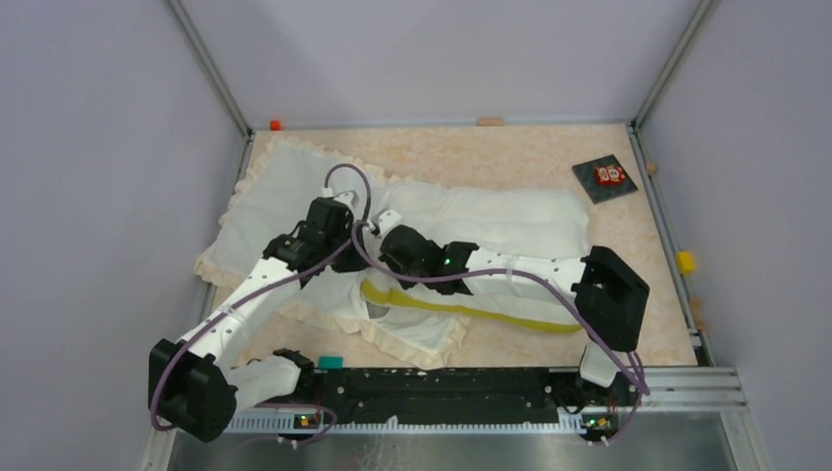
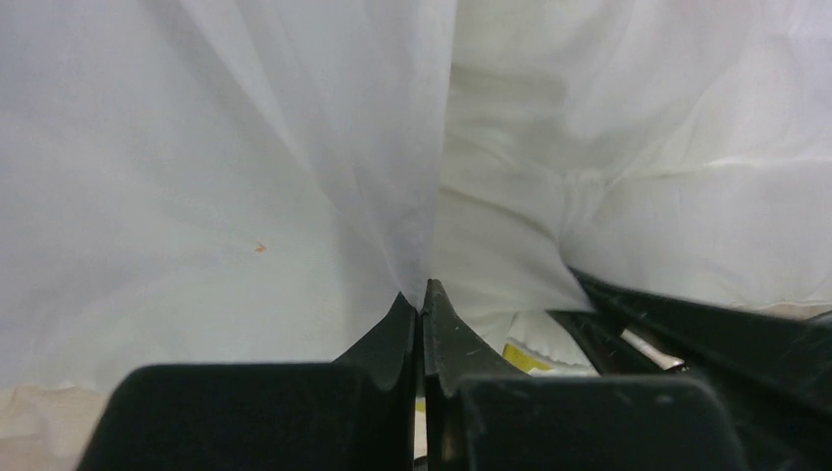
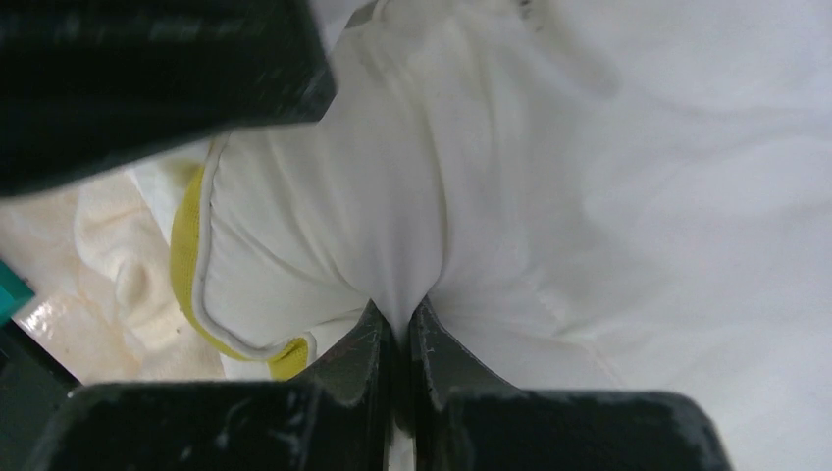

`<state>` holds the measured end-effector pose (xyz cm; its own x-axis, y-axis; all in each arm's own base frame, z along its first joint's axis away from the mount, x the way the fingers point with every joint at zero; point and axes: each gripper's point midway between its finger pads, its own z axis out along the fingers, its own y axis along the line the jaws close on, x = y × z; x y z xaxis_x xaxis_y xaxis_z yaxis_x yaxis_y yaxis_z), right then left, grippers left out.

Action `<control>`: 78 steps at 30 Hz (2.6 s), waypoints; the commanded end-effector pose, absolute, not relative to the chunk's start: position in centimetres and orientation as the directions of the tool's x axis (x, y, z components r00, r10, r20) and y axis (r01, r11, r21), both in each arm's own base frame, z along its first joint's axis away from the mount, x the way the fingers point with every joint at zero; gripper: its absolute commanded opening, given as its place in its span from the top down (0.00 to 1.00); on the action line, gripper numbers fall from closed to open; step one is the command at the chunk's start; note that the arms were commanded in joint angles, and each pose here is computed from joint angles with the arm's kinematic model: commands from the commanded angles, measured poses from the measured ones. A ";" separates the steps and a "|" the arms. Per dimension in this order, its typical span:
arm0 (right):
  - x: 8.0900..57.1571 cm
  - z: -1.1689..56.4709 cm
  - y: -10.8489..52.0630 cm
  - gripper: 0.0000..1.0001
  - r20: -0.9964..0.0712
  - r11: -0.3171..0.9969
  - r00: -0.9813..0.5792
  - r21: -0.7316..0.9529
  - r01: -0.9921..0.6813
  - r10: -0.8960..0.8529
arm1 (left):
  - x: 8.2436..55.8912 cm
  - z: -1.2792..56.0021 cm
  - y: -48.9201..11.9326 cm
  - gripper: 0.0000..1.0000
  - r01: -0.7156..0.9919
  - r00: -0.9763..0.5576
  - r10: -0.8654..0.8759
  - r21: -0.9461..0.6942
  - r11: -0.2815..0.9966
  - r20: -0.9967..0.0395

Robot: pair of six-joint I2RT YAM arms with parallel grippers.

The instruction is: Put the pillow into the pillowcase

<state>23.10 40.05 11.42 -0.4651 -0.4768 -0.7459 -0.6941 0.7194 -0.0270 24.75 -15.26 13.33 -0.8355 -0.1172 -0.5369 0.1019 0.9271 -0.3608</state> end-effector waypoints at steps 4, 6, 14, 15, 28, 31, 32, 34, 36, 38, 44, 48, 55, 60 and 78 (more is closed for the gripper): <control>28.6 17.8 41.3 1.00 -0.837 0.839 -0.502 0.104 -0.534 -0.216 | 21.8 18.2 -17.6 1.00 0.231 -0.846 -0.075 -0.489 0.841 -0.529; 28.5 16.5 42.0 1.00 -0.825 0.841 -0.533 0.147 -0.521 -0.186 | 21.4 20.2 -18.5 1.00 0.241 -0.843 -0.106 -0.546 0.803 -0.528; 28.2 13.3 44.1 1.00 -0.788 0.840 -0.610 0.277 -0.467 -0.079 | 20.9 23.4 -19.9 1.00 0.222 -0.839 -0.207 -0.663 0.715 -0.503; 27.8 13.7 44.2 1.00 -0.786 0.825 -0.615 0.307 -0.475 -0.062 | 21.2 22.5 -19.7 1.00 0.199 -0.839 -0.220 -0.656 0.728 -0.498; 27.2 20.3 36.6 0.38 -0.821 0.833 -0.570 0.295 -0.469 -0.030 | 25.5 15.4 -21.1 0.96 0.140 -0.849 -0.240 -0.639 0.757 -0.470; 29.5 20.4 34.2 0.35 -0.830 0.854 -0.556 0.253 -0.455 -0.050 | 26.0 15.2 -21.0 0.90 0.152 -0.844 -0.225 -0.619 0.771 -0.487; 30.3 20.3 33.5 0.34 -0.830 0.862 -0.555 0.240 -0.446 -0.056 | 26.1 15.2 -21.0 0.87 0.154 -0.846 -0.218 -0.615 0.774 -0.487; 32.1 20.1 32.3 0.33 -0.840 0.878 -0.539 0.207 -0.431 -0.067 | 26.2 15.3 -21.1 0.79 0.165 -0.845 -0.206 -0.607 0.777 -0.493; 33.9 19.6 31.3 0.32 -0.846 0.896 -0.529 0.176 -0.408 -0.074 | 26.7 15.7 -20.9 0.71 0.179 -0.834 -0.198 -0.592 0.786 -0.515; 35.6 18.2 30.7 0.31 -0.838 0.911 -0.539 0.150 -0.383 -0.088 | 27.4 16.3 -20.9 0.60 0.192 -0.818 -0.194 -0.575 0.795 -0.541; 34.8 10.9 31.2 0.34 -0.737 0.917 -0.666 0.182 -0.355 -0.111 | 31.2 17.0 -19.4 0.30 0.156 -0.757 -0.188 -0.452 0.878 -0.626; 31.4 7.8 31.6 0.48 -0.655 0.923 -0.755 0.264 -0.281 -0.043 | 35.0 17.9 -18.4 0.28 0.119 -0.688 -0.183 -0.357 0.926 -0.702; 29.0 10.5 33.0 0.47 -0.647 0.885 -0.762 0.373 -0.278 0.033 | 40.4 16.1 -17.7 0.33 0.046 -0.667 -0.124 -0.207 0.977 -0.735; 31.0 15.2 32.1 0.38 -0.734 0.882 -0.679 0.337 -0.330 0.026 | 42.9 14.8 -17.3 0.37 0.011 -0.673 -0.086 -0.126 0.992 -0.734; 42.5 15.1 38.3 0.18 -0.895 0.678 -0.425 0.230 -0.698 -0.134 | 44.9 13.3 -18.7 0.99 0.020 -0.681 -0.094 -0.146 0.989 -0.726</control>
